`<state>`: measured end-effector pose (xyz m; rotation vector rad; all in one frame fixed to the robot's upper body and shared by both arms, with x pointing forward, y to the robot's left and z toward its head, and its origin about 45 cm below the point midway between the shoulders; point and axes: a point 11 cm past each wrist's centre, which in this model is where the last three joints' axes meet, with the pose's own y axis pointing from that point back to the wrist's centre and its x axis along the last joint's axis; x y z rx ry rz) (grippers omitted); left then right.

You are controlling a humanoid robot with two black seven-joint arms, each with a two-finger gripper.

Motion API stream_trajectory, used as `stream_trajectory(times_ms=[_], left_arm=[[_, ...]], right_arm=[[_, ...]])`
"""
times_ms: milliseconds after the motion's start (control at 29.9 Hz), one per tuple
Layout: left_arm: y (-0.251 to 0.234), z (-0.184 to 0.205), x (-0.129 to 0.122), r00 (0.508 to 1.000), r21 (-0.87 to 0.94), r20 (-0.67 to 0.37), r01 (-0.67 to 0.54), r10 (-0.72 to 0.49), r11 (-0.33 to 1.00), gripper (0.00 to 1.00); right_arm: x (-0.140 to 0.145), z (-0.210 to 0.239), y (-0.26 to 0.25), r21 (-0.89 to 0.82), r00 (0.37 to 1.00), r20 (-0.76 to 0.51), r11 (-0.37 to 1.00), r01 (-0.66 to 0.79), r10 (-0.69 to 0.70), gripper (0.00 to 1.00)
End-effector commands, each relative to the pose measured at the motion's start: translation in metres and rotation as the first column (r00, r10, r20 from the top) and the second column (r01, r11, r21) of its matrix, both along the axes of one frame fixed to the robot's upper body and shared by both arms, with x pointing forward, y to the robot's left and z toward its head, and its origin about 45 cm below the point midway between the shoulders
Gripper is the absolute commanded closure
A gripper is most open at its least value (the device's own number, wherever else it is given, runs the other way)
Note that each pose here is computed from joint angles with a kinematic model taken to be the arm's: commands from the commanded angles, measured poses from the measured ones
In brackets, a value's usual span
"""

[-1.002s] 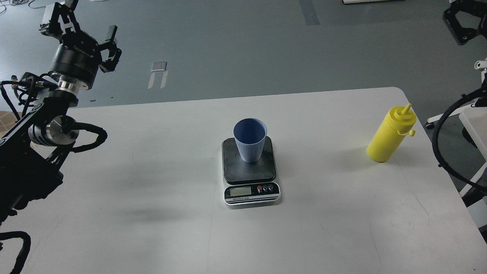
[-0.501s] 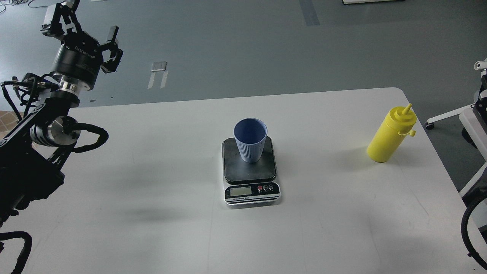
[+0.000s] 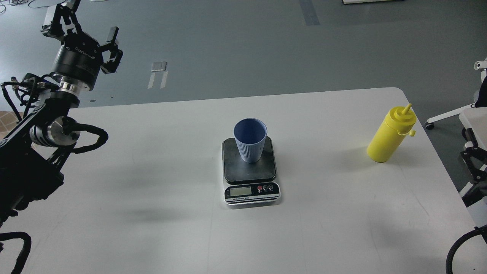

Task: Pour seasoning into cup on scale with both arms
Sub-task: 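Reach the right gripper to the yellow squeeze bottle and grasp it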

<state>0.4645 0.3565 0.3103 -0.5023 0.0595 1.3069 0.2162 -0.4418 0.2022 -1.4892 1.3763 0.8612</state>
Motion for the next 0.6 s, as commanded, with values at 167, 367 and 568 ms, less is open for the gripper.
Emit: stream_trajectory(times_ms=[167, 367, 568], left_arm=[[-0.001, 0.000, 0.000, 1.000, 0.002, -0.001, 0.002, -0.002, 1.000, 0.02], [0.000, -0.001, 0.000, 1.000, 0.002, -0.002, 0.001, -0.001, 1.000, 0.02], [0.000, 0.000, 0.000, 1.000, 0.003, -0.001, -0.001, 0.001, 1.000, 0.02]], right_arm=[[0.009, -0.035, 0.022, 0.086, 0.998, -0.055, 0.996, -0.017, 0.022, 0.00], [0.024, -0.061, 0.033, 0.130, 0.993, -0.109, 0.991, -0.035, 0.050, 0.00], [0.046, -0.084, 0.052, 0.169, 0.981, -0.160, 0.983, -0.077, 0.105, 0.00]])
